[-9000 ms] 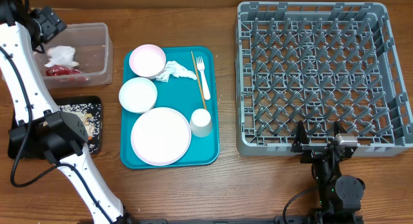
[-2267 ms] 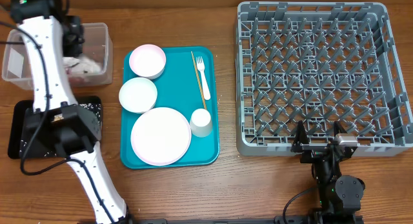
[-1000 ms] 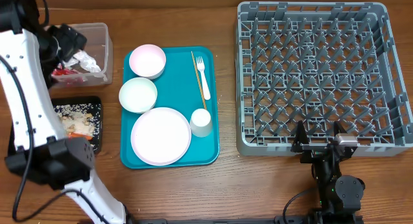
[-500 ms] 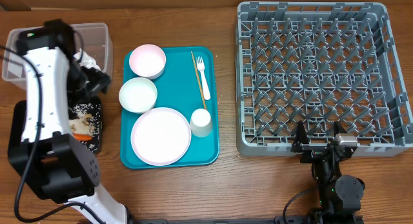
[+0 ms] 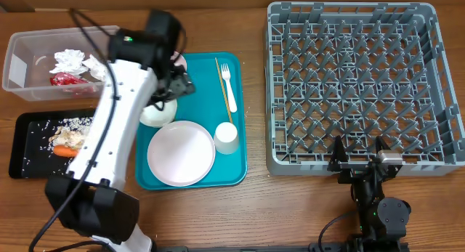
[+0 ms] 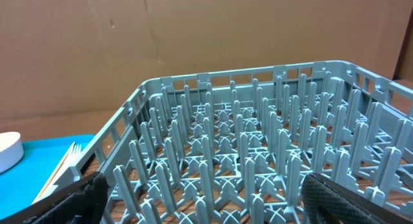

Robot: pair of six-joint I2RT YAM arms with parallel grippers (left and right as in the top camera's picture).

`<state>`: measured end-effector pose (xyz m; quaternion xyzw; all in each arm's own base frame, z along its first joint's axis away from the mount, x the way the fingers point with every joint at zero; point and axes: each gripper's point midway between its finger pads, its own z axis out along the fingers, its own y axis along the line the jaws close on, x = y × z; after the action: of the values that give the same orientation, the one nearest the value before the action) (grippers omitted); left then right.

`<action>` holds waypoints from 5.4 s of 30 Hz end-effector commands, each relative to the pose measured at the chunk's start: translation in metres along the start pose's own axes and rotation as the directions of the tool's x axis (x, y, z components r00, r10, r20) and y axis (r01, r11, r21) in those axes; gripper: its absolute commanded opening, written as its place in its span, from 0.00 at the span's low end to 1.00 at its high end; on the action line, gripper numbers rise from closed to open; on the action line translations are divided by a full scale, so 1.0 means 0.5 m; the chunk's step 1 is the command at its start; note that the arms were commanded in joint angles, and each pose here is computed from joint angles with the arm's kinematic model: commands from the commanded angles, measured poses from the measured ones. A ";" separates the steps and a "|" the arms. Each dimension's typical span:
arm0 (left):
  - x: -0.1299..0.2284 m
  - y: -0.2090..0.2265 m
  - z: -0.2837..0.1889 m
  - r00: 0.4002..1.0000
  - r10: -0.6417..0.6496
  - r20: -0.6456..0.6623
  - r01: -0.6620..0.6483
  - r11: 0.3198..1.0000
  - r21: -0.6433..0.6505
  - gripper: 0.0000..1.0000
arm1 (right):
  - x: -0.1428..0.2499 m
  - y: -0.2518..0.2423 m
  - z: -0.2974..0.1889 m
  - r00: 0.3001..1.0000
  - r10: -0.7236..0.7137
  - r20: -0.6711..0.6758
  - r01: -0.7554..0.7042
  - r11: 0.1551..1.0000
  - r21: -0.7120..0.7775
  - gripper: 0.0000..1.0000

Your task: Sort waste into correct bins and load items into the dishwasher rack

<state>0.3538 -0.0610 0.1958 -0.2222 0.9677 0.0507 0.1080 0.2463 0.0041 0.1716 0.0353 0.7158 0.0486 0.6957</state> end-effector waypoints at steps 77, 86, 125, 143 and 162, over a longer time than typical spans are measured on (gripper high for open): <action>-0.127 0.519 0.044 0.548 -0.821 0.162 0.834 0.520 -0.184 1.00 | -0.349 0.238 -0.186 0.897 0.347 0.273 -0.056 0.703 -0.709 1.00; -0.118 0.548 0.047 0.504 -0.852 0.145 0.860 0.477 -0.184 1.00 | -0.499 0.284 -0.049 0.988 0.140 0.064 -0.059 0.730 -0.680 1.00; -0.118 0.548 0.046 0.503 -0.852 0.146 0.860 0.476 -0.184 1.00 | 0.178 0.581 0.154 0.229 -0.586 -0.777 -0.032 0.794 -0.608 1.00; -0.118 0.548 0.047 0.503 -0.852 0.145 0.860 0.476 -0.184 1.00 | 0.305 0.563 0.121 0.063 -0.541 -0.839 0.015 0.841 -0.541 0.87; -0.118 0.548 0.046 0.503 -0.852 0.146 0.860 0.477 -0.184 1.00 | 0.249 0.567 0.134 0.066 -0.532 -0.844 0.023 0.847 -0.532 0.43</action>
<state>0.2905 0.2143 0.1962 -0.6763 0.7214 0.1098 0.1008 0.2932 0.2955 0.0626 -0.2860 0.9564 0.0557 0.0183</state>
